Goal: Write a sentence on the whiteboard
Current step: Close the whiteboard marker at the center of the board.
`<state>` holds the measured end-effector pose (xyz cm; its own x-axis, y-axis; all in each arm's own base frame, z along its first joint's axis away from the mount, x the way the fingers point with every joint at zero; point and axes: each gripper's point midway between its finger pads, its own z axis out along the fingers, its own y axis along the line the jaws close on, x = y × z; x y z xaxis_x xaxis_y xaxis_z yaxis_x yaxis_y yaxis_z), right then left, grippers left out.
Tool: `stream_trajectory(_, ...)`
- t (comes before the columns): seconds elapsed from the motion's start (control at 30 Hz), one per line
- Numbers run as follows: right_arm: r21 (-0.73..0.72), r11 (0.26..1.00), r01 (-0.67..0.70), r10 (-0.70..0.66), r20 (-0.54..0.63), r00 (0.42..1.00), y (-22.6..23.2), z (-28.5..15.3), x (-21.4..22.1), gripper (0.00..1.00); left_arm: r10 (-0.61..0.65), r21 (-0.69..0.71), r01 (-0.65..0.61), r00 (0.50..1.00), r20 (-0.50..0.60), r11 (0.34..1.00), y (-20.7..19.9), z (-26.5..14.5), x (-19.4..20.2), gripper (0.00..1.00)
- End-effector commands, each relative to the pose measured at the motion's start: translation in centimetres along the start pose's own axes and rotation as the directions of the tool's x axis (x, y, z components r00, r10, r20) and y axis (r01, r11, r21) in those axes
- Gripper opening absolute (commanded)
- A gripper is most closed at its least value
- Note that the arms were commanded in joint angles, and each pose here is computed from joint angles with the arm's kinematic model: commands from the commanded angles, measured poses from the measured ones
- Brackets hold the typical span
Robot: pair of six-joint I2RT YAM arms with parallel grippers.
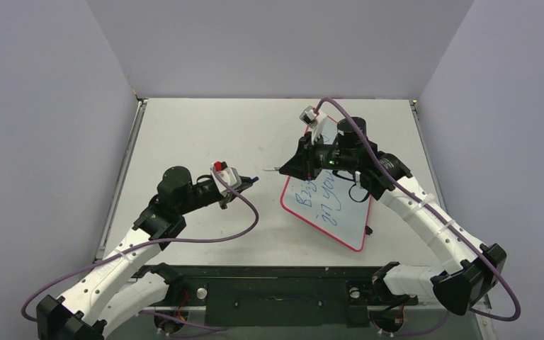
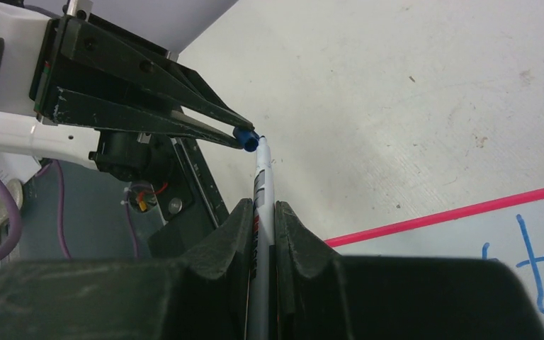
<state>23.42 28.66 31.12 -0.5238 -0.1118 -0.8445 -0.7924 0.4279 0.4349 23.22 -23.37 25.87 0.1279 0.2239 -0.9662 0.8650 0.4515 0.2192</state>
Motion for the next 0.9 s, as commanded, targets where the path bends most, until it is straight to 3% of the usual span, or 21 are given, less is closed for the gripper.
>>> stream_trajectory(0.0, -0.005, 0.997, 0.071, -0.071, -0.002, 0.997, 0.7, 0.2, -0.8, 0.0, 0.025, 0.042, -0.031, 0.992, 0.127, 0.999, -0.6, -0.4, -2.7, 0.0)
stream_trajectory(0.87, -0.039, 0.994, 0.1, -0.102, -0.049, 0.994, 2.1, 0.9, 0.1, 0.0, 0.006, 0.057, -0.013, 0.992, 0.124, 0.998, -0.7, -0.2, -2.3, 0.0)
